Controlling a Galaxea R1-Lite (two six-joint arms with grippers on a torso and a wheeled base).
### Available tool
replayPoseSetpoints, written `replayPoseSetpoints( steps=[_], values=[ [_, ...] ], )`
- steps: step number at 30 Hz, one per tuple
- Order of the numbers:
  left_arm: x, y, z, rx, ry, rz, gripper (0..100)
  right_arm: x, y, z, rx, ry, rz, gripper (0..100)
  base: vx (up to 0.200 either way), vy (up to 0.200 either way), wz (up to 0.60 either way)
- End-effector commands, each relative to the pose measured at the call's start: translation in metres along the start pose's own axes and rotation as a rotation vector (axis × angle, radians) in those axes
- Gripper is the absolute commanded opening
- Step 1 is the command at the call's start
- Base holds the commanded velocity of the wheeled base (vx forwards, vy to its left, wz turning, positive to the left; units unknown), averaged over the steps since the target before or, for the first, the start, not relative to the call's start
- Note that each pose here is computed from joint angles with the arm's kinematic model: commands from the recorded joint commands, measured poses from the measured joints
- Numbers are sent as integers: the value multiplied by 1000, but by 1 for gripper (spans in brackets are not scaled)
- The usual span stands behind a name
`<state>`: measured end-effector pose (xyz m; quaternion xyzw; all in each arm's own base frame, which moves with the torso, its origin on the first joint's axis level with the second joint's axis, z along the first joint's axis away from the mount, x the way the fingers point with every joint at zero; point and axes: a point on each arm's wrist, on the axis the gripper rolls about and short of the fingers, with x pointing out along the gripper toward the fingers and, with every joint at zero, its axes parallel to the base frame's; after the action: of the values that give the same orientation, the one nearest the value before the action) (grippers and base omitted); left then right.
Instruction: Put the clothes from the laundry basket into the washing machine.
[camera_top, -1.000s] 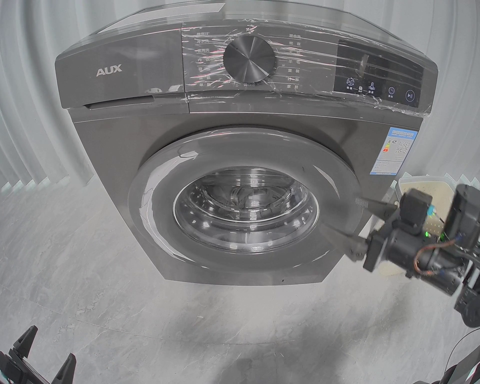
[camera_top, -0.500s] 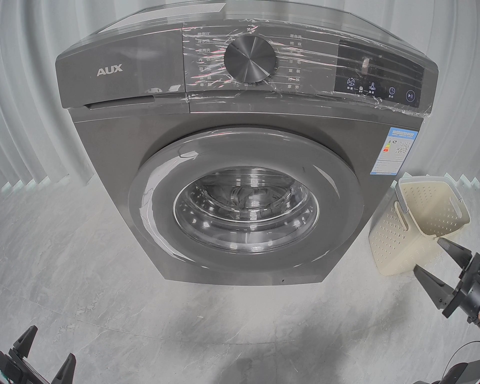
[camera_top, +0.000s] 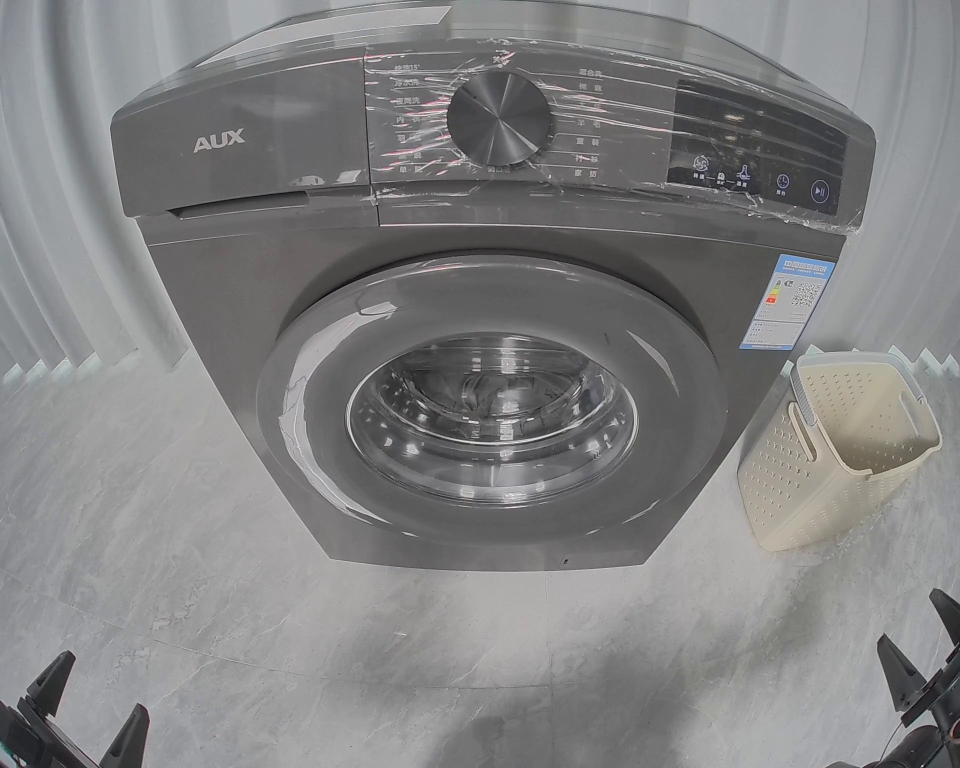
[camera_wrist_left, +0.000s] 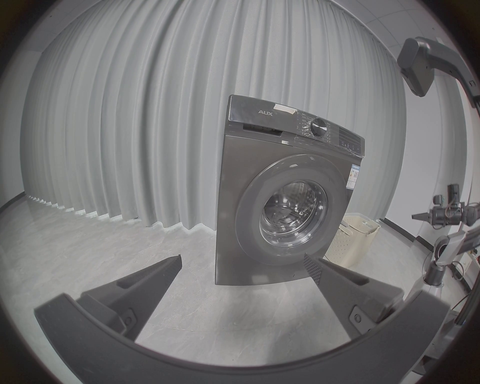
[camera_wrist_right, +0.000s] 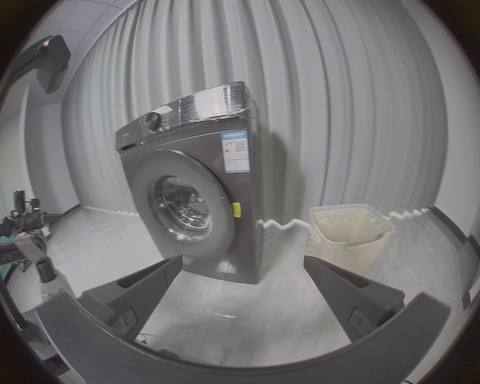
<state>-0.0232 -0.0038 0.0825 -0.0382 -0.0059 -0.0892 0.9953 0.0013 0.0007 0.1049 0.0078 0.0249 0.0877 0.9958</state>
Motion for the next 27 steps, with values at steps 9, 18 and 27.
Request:
replayPoseSetpoints(
  steps=[9, 18, 27],
  values=[
    [-1, 0, 0, 5, -23, 5, 100, -23, 2, -25, -42, -93, -253, 100, 0, 0, 0],
    [0, 5, -6, 71, 26, 190, 100, -23, 3, -31, -7, -40, -183, 100, 0, 0, 0],
    [0, 4, -6, 78, 17, 180, 100, -23, 3, -30, -11, -44, -169, 100, 0, 0, 0]
  ],
)
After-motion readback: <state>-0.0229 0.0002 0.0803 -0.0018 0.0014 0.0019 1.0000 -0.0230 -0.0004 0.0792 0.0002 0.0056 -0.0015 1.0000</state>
